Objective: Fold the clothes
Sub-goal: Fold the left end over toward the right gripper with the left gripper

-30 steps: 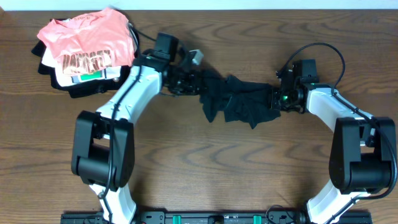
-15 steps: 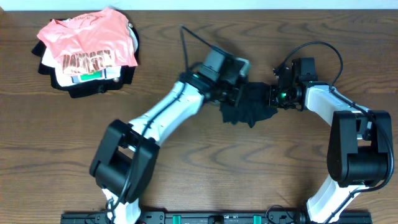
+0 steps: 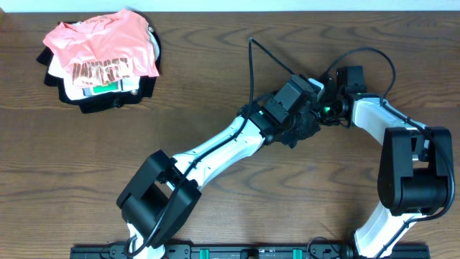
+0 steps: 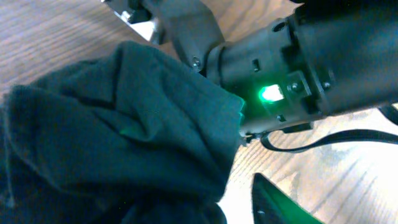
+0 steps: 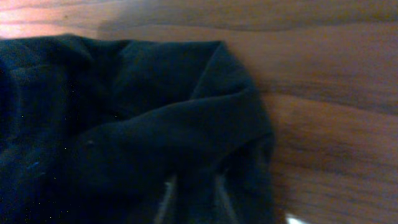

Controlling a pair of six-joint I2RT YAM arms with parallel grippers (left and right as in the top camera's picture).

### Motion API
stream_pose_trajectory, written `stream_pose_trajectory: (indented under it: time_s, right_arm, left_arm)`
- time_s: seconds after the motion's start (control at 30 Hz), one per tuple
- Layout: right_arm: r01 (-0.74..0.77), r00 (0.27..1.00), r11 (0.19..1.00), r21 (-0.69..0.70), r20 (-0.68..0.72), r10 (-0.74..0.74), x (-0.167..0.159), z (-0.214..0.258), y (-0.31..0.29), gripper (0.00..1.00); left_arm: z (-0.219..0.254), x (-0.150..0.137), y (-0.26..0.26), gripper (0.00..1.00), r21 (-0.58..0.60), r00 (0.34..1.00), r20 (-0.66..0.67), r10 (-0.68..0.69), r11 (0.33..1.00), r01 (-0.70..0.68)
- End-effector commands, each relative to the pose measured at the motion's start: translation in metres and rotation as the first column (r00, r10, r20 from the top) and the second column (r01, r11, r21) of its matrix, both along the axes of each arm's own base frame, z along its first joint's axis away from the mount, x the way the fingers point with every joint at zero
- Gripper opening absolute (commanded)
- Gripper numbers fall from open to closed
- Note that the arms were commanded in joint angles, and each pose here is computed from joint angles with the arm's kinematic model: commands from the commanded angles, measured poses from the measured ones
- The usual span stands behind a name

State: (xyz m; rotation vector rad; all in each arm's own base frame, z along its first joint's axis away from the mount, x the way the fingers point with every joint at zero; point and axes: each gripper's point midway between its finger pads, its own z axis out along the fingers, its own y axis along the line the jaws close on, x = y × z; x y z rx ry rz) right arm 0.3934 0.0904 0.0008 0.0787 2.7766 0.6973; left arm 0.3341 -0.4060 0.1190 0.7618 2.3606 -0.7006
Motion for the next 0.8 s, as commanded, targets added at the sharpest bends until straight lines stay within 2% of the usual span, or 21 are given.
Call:
stream_pose_trajectory:
  time_s: [0.0, 0.17, 0.33, 0.6, 0.77]
  right_arm:
    - [0.033, 0.988, 0.997, -0.065, -0.150, -0.043, -0.028, -0.041, -0.019, 0.32]
    - [0.088, 0.994, 0.994, -0.071, -0.062, -0.092, 0.003, 0.006, -0.052, 0.46]
    - [0.139, 0.990, 0.987, -0.080, 0.009, -0.138, 0.023, 0.056, -0.086, 0.50]
    - [0.109, 0.994, 0.993, -0.051, 0.012, -0.108, 0.018, 0.094, -0.090, 0.51]
    - [0.029, 0.999, 1.000, 0.006, -0.012, -0.029, 0.006, 0.098, -0.068, 0.52]
  left_arm:
    - [0.009, 0.010, 0.008, 0.51, 0.011, 0.998, 0.042, 0.040, 0.999, -0.040]
    - [0.009, 0.010, 0.007, 0.51, 0.010, 0.998, 0.042, 0.040, 0.999, -0.040]
    - [0.009, 0.010, 0.007, 0.51, 0.006, 0.998, 0.042, 0.043, 0.999, -0.043]
    - [0.013, 0.014, 0.006, 0.51, -0.010, 0.997, 0.057, 0.048, 0.999, -0.048]
    - [0.031, 0.038, 0.029, 0.52, -0.035, 0.991, 0.073, 0.115, 0.993, -0.112]
